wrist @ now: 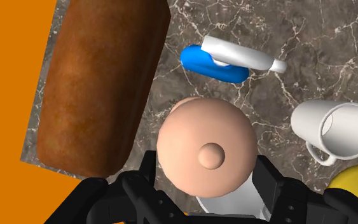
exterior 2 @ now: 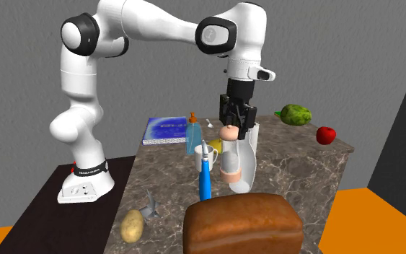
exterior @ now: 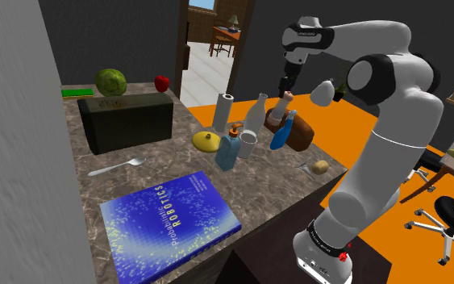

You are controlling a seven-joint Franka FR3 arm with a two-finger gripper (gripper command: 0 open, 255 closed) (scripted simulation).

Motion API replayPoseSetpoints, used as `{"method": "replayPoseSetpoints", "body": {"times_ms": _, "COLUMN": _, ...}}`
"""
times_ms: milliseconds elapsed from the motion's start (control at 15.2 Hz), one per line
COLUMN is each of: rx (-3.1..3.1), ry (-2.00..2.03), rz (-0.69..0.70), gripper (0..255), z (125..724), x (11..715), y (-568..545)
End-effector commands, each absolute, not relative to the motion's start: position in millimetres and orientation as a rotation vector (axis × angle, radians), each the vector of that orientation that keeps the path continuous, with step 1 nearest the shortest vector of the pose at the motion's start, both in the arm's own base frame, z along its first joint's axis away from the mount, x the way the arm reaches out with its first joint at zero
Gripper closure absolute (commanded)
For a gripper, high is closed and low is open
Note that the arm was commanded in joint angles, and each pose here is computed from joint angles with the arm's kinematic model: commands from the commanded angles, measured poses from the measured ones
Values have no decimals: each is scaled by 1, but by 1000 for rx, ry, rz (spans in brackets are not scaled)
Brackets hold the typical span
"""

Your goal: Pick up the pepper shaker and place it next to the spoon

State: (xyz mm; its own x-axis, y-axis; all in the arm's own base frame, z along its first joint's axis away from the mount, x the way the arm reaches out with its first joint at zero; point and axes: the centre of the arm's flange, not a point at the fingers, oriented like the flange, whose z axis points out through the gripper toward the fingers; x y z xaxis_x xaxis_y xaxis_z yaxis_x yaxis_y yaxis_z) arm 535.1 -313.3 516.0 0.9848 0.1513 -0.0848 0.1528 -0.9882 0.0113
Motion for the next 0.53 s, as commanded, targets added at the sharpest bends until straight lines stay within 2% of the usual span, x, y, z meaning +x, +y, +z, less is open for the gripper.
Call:
{"method": "replayPoseSetpoints", "body": {"times_ms": 0, "rx": 3112, "ry": 238, "rz": -131, "gripper": 255, "z": 527, "x": 536, "y": -314}}
{"method": "replayPoseSetpoints", "body": {"times_ms": 462, "rx": 3112, "ry": 238, "rz": -131, "gripper": 255, "z": 564, "x": 536, "y": -314}}
